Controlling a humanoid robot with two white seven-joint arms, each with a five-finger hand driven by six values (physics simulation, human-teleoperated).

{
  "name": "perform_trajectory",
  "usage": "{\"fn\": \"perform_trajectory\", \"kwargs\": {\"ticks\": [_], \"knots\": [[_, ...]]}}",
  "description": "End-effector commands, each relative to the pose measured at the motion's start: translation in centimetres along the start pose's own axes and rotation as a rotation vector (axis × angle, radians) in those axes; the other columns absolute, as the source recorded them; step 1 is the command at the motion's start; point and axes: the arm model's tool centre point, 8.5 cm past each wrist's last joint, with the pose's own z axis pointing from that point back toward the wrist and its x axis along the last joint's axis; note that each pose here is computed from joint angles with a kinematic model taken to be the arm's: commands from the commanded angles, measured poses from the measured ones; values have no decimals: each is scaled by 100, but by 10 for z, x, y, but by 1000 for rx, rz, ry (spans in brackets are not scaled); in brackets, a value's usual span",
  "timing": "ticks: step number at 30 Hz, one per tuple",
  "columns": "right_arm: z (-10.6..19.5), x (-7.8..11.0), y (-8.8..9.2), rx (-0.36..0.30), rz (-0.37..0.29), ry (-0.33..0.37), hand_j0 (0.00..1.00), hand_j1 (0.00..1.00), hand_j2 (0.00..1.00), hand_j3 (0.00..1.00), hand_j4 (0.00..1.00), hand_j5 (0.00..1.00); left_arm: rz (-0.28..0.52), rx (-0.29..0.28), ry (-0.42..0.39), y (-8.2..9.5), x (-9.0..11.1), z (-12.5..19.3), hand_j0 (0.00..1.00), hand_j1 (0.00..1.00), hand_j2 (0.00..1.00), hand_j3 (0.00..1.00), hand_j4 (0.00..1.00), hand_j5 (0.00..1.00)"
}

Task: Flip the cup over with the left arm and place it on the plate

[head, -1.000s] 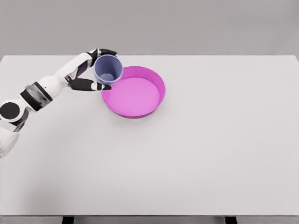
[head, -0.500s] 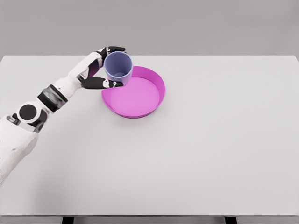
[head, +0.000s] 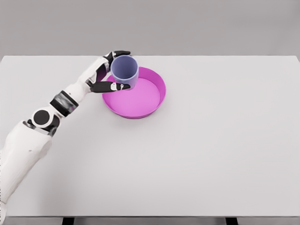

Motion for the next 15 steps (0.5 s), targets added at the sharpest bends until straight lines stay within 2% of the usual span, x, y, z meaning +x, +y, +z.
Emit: {"fn": "perform_trajectory", "kwargs": {"ticks": [1, 15], "knots": [[0, 0, 0, -1, 0, 0, 100, 100, 100, 100, 100, 100, 18, 6, 1, -4, -4, -2, 78, 78, 78, 78, 78, 78], [0, 0, 0, 1, 0, 0, 100, 100, 100, 100, 100, 100, 166, 63, 2, -19, -23, -8, 79, 79, 79, 79, 79, 79]]}}
